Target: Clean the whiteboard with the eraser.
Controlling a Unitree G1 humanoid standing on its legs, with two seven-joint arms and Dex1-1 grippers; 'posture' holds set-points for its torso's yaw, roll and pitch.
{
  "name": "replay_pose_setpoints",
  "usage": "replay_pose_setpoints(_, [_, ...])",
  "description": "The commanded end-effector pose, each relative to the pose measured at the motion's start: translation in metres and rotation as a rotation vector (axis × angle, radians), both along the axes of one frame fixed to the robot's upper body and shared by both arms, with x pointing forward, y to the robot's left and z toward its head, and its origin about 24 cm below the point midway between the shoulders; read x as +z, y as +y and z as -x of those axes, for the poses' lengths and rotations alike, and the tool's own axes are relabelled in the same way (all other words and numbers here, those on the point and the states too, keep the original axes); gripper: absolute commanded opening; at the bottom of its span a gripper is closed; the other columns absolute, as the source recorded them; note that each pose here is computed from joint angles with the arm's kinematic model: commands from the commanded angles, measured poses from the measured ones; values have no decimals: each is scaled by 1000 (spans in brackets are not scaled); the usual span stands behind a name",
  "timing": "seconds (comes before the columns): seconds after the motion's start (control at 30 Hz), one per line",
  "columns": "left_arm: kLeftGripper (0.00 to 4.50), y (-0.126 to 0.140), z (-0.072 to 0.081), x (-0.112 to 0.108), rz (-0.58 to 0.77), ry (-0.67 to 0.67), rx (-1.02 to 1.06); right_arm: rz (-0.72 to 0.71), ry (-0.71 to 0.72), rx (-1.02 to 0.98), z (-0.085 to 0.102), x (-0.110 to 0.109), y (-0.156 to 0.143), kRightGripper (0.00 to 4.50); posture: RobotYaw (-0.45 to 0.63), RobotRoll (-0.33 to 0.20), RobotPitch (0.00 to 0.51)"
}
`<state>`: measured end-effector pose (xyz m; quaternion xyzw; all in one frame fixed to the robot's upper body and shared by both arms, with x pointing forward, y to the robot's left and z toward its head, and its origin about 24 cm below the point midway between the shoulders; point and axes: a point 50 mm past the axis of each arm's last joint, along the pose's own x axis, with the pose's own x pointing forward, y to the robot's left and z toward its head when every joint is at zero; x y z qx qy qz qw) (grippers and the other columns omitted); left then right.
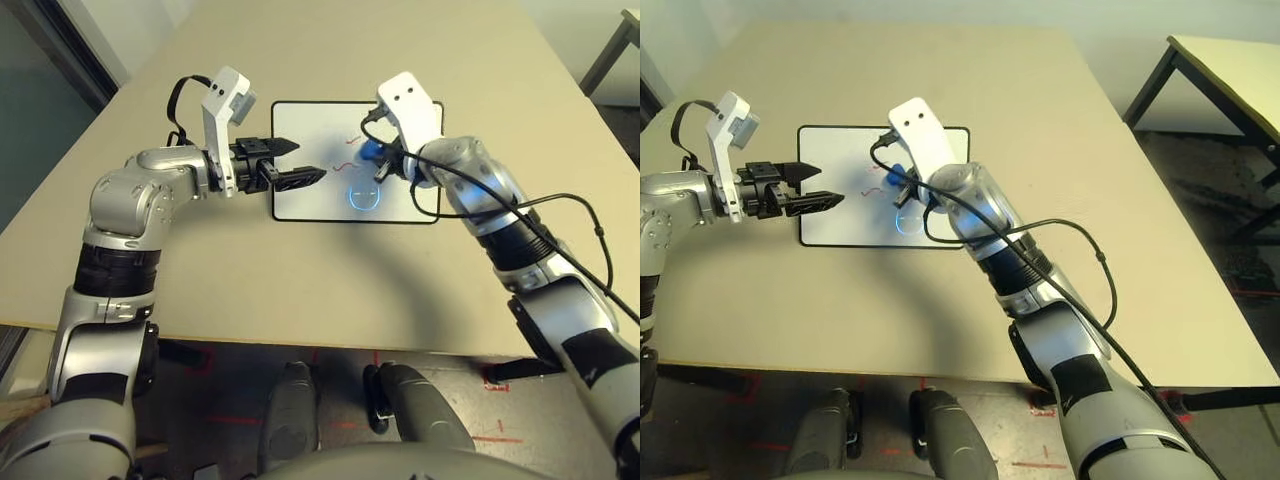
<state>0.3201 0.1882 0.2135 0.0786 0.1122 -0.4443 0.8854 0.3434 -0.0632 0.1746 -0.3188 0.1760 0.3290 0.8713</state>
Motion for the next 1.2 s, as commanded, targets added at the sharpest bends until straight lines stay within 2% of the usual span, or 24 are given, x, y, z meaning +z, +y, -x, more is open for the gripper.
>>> replay_pose_setpoints(0.03, [4500,0,-1,0,1,8,3,32,43,-50,-5,-9,-9,670,-44,0,129])
replay_pose_setpoints(0.23, [4500,0,-1,0,1,8,5,-14,-41,-121,-23,16,-18,668,-45,0,125])
replay_pose_setpoints(0.4, [4500,-1,-1,0,4,8,3,-25,-40,-130,-25,17,-18,644,-46,0,124])
replay_pose_setpoints(0.57, [4500,-2,-1,0,6,9,1,-18,65,-65,-3,-10,-2,644,-45,0,125])
replay_pose_setpoints(0.8, [4500,-2,-1,0,7,9,2,-25,110,-49,7,-17,3,643,-46,0,123])
replay_pose_setpoints(0.9, [4500,-2,-1,0,6,8,4,-43,74,-69,0,-6,-1,641,-46,0,123])
replay_pose_setpoints(1.2, [4500,-1,0,-1,3,17,2,-164,-68,-107,-18,52,0,640,-46,0,125])
